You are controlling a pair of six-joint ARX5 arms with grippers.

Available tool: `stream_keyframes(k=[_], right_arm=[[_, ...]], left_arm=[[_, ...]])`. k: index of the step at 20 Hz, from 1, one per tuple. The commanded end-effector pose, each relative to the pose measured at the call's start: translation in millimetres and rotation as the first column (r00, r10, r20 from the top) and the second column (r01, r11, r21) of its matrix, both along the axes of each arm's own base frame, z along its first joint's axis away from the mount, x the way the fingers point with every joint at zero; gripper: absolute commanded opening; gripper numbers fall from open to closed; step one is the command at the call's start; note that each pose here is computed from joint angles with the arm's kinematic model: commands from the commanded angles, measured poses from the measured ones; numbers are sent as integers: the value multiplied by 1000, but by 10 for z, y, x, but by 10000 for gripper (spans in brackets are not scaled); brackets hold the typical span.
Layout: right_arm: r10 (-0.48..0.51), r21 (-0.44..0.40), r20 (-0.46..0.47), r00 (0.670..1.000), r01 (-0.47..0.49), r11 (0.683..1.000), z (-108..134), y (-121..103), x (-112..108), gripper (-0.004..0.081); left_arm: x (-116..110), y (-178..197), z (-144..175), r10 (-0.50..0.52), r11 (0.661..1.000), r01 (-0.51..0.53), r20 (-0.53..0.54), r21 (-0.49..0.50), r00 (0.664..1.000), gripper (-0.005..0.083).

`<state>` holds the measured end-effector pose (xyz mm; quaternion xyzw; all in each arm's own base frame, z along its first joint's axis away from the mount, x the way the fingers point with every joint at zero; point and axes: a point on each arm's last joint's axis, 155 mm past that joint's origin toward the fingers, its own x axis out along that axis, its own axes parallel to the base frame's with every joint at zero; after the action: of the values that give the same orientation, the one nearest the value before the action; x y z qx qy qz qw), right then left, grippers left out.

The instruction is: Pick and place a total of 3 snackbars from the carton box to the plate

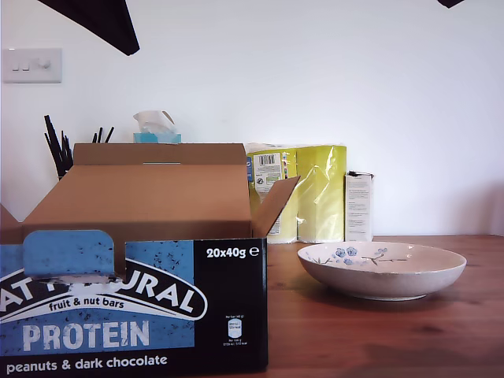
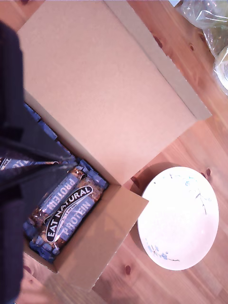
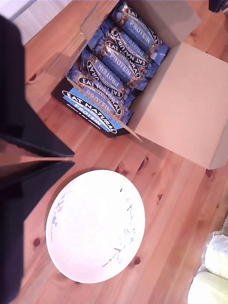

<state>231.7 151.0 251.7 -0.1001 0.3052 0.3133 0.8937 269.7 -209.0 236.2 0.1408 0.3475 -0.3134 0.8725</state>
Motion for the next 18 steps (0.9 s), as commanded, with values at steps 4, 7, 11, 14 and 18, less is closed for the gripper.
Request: stream_keyframes(k=[4, 7, 11, 14, 18], right_arm=[[-7, 17, 6, 1000, 7, 1000, -1, 17, 32, -13], [-8, 21, 15, 1000, 7, 1000, 21, 19, 37, -13], [-8, 44, 64, 998, 5, 999, 160, -26, -51, -13], [-30, 57, 116, 993, 23, 998, 291, -138, -176, -13], [-34, 71, 136, 990, 25, 997, 349, -229, -353, -13]], left_arm=[[-35, -57, -58, -23, 1000, 23, -24, -16, 999, -24], [-34, -54, -55, -22, 1000, 21, -23, -16, 1000, -24], [-22, -16, -60, -10, 1000, 9, -19, -4, 1000, -24], [14, 113, -74, 10, 1000, -10, -11, 23, 1000, -24], [-16, 238, -177, -20, 998, 22, -23, 60, 1000, -24]])
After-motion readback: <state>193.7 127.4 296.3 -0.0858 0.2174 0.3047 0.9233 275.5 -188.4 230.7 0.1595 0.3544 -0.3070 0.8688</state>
